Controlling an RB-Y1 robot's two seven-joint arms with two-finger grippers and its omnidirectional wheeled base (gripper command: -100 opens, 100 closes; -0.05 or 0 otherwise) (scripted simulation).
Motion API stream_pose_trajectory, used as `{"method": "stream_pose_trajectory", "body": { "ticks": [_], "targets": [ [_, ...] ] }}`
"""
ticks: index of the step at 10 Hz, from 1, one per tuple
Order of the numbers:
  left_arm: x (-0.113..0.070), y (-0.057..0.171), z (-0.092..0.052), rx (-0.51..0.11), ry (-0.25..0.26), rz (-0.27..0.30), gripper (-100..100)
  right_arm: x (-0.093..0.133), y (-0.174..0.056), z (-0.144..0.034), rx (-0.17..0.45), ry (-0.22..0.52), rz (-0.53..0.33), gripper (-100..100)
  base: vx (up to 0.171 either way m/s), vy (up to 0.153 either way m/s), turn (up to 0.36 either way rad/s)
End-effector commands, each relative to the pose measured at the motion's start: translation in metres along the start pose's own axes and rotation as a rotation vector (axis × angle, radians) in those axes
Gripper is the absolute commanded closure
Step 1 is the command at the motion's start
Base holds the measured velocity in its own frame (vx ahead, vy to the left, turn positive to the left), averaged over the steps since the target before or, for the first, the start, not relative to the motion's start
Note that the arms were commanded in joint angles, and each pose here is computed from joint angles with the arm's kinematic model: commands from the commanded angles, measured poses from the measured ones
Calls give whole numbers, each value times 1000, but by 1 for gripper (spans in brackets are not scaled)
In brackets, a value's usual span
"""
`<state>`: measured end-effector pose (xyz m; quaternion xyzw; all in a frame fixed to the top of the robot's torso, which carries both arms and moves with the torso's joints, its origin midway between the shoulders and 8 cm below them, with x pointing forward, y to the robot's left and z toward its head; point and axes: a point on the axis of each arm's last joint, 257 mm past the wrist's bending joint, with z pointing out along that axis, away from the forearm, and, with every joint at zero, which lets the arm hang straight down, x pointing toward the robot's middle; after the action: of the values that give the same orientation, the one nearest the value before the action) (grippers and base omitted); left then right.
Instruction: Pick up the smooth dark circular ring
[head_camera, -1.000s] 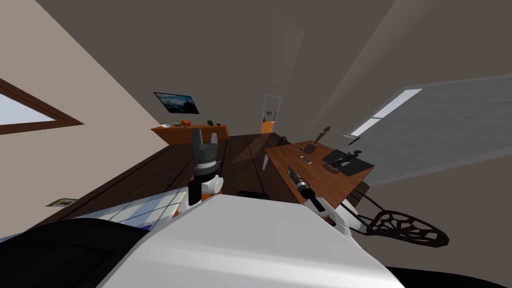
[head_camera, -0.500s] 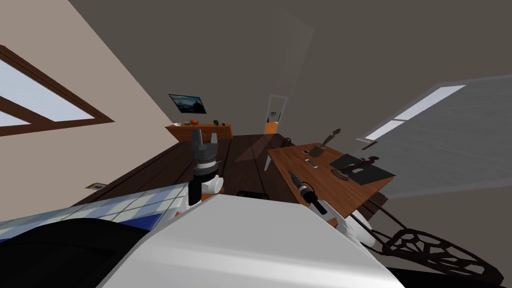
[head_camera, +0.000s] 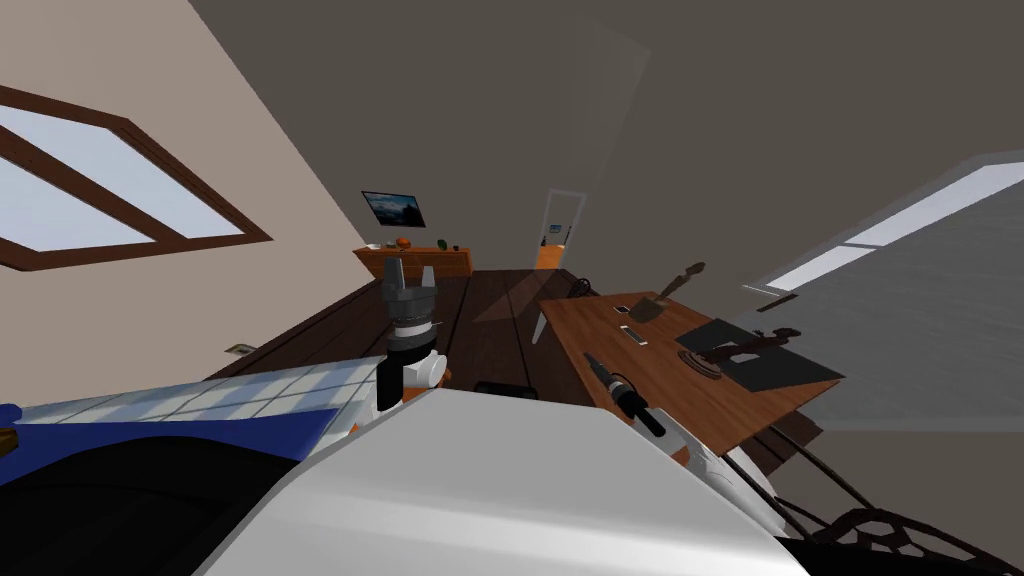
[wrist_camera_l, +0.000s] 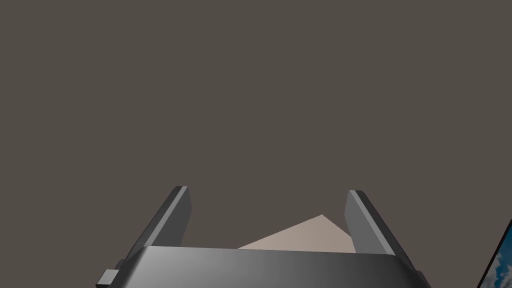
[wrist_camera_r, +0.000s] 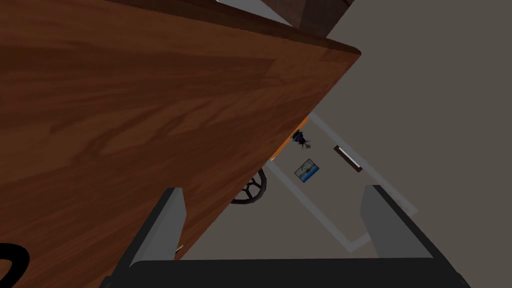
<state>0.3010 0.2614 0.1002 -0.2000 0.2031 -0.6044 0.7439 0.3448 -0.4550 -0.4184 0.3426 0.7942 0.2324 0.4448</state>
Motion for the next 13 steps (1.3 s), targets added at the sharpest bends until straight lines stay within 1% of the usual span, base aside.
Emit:
{"method": "stream_pose_trajectory", "body": {
  "ticks": [1,2,3,4,5,6,8,9,10,12,13],
  "targets": [
    [0,0,0,0,0,0,0,-3,-34,-9,79,21,-53,-100,2,-33,180],
    [0,0,0,0,0,0,0,-8,-57,-16,134,32,-88,-100,-7,-47,203],
    [0,0,0,0,0,0,0,-10,-70,-20,160,29,-88,-100,-4,-42,78],
    [0,0,0,0,0,0,0,-10,-70,-20,160,29,-88,-100,0,-20,-18],
    [0,0,0,0,0,0,0,-17,-90,-28,208,39,-122,-100,-3,-16,108],
    [0,0,0,0,0,0,0,-26,-113,-38,264,47,-155,-100,-8,-33,179],
    [0,0,0,0,0,0,0,-42,-152,-59,363,61,-215,-100,-15,-51,159],
    [0,0,0,0,0,0,0,-43,-154,-60,369,61,-215,-100,-16,-39,38],
    [0,0,0,0,0,0,0,-50,-174,-73,420,68,-241,-100,-12,-23,67],
    [0,0,0,0,0,0,0,-52,-179,-77,433,66,-241,-100,-5,-8,21],
    [0,0,0,0,0,0,0,-58,-196,-89,479,74,-263,-100,-12,-10,73]
  ]
}}
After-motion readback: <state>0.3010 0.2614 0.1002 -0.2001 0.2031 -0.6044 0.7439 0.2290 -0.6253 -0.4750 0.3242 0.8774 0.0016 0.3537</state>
